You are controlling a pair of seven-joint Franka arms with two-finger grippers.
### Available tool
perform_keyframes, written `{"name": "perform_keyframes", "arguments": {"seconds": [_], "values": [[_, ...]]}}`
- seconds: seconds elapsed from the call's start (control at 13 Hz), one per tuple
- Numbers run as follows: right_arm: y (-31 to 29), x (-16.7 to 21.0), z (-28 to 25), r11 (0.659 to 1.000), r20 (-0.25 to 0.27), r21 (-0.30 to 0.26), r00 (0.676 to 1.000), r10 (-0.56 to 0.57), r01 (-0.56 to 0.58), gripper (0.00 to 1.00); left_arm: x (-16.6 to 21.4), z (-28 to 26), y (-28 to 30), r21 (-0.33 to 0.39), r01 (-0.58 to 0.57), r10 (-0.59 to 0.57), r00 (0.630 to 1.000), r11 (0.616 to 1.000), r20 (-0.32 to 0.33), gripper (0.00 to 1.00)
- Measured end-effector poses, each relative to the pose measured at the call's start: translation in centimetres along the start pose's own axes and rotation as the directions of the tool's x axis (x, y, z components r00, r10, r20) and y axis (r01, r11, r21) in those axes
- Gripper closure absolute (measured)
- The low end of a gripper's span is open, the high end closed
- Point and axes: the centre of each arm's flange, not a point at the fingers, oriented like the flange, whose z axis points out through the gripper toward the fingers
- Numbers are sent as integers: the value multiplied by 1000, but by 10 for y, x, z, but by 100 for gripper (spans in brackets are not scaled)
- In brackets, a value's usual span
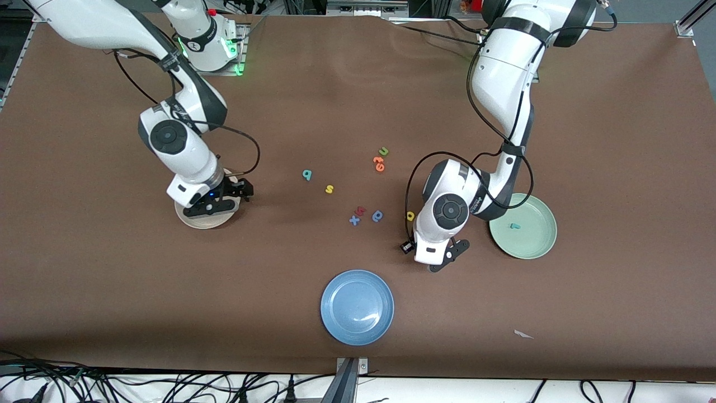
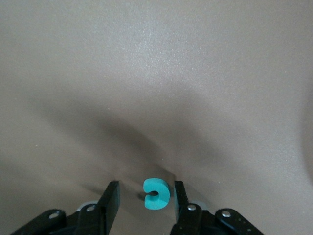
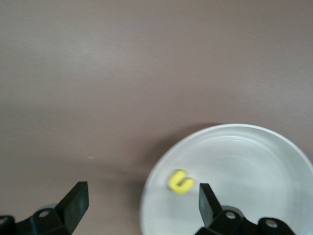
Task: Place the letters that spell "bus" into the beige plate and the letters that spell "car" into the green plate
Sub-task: 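Carry the c to the green plate while the right gripper grasps the s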
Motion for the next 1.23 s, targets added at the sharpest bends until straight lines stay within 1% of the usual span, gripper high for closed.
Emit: {"name": "perform_keyframes", "arguments": {"seconds": [0.08,0.15,0.23,0.31,0.38,0.54,0.69,0.92,1.0,1.08,1.15,1.23], "values": [[-11,-1,-3,1000,-2,8,1000,12,-12,0,0,2,1,0,5,-5,1000,1000,0,49],[-25,-1,-6,999,-3,19,1000,28,-28,0,1,3,1,1,11,-11,1000,1000,-1,52],[-44,-3,-8,999,-2,29,999,40,-40,0,1,2,2,-1,14,-14,1000,1000,-1,53],[-68,-6,-9,998,-3,33,999,50,-50,0,1,2,2,-1,15,-15,1000,1000,-2,58],[-91,-9,-11,997,-6,33,998,65,-65,0,1,2,2,-1,15,-15,1000,1000,-2,58],[-128,-16,-11,994,-7,33,994,109,-109,0,1,1,2,-3,16,-16,1000,1000,-3,77],[-149,-20,-3,986,0,25,986,168,-167,0,1,1,3,-3,15,-15,1000,1000,-3,76],[-177,-19,14,974,6,15,974,227,-227,0,3,0,2,3,2,-2,1000,1000,-1,76],[-188,-19,19,971,8,17,971,240,-240,0,7,-2,-2,22,-29,28,1000,999,7,76],[-200,-19,22,967,8,21,968,252,-252,0,15,-7,-7,50,-89,87,996,995,26,76],[-207,-19,24,965,9,23,965,261,-262,0,26,-14,-15,74,-168,164,985,983,48,76],[-212,-20,27,962,12,23,962,271,-272,0,40,-25,-25,93,-256,250,966,962,68,76]]}}
